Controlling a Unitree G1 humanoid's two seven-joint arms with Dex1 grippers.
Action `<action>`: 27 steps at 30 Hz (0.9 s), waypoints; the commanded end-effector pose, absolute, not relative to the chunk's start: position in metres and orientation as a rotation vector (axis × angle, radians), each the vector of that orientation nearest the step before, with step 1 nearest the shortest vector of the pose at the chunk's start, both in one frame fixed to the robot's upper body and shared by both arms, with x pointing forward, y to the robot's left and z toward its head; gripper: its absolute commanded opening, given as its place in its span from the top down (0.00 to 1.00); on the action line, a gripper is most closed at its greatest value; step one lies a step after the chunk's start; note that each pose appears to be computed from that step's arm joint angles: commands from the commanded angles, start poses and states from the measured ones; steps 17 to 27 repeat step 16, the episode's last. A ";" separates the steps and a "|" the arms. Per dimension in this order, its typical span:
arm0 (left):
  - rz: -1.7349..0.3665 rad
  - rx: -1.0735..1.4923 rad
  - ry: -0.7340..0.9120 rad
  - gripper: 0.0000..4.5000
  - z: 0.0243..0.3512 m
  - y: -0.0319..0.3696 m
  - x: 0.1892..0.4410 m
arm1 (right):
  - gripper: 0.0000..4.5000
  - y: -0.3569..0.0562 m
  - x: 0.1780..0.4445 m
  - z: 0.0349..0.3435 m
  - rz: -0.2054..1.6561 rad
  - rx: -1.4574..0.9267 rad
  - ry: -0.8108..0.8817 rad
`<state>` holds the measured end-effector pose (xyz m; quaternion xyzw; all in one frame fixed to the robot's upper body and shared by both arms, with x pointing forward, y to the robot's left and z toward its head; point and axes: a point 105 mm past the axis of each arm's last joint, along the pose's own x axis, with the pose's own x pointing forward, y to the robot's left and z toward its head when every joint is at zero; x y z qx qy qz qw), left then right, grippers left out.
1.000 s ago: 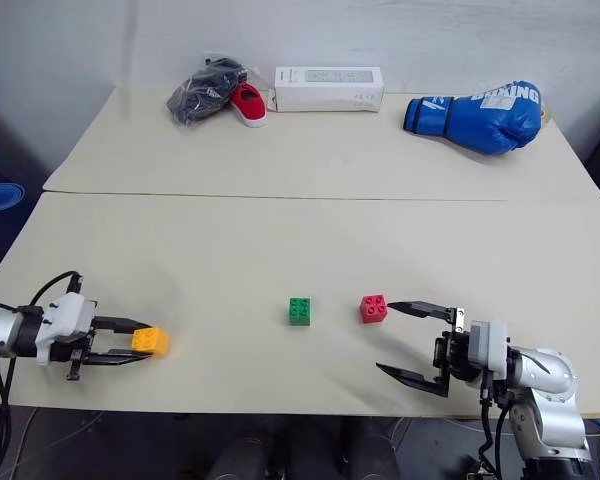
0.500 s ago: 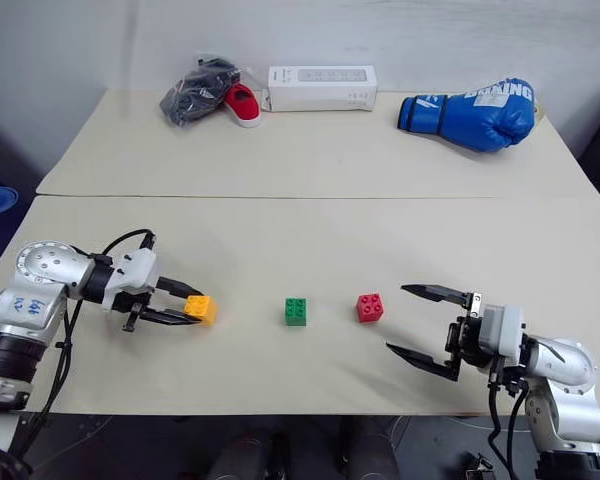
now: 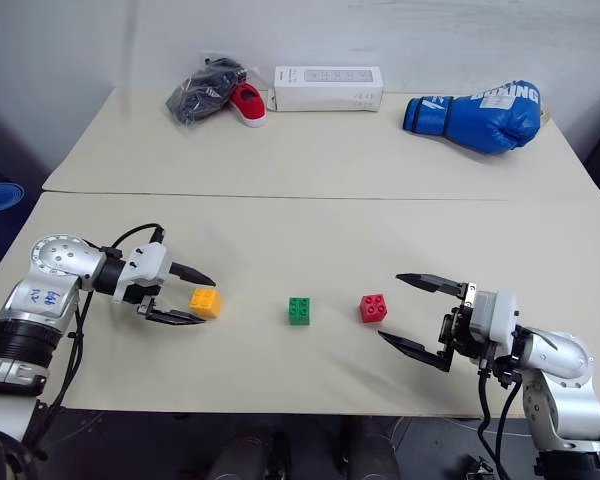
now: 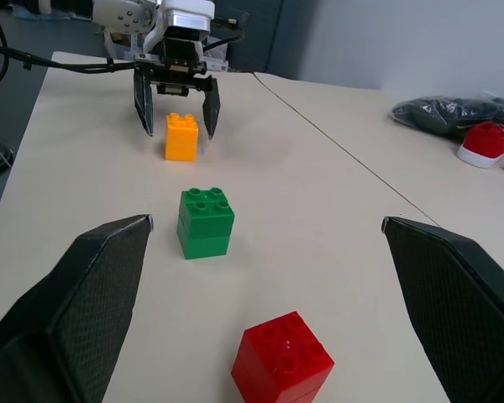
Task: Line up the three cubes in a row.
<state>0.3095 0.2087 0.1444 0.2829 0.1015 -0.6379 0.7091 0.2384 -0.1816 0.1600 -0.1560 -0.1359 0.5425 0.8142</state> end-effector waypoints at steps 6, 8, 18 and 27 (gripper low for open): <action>-1.130 0.586 0.222 0.17 0.161 0.281 0.271 | 0.00 -0.223 0.245 0.187 1.136 -0.508 -0.231; -1.074 0.568 0.251 0.17 0.158 0.295 0.262 | 0.00 -0.233 0.247 0.188 1.163 -0.551 -0.178; -0.948 0.558 0.278 0.17 0.157 0.318 0.241 | 0.00 -0.259 0.261 0.197 1.205 -0.670 -0.128; -0.948 0.558 0.278 0.17 0.157 0.318 0.241 | 0.00 -0.259 0.261 0.197 1.205 -0.670 -0.128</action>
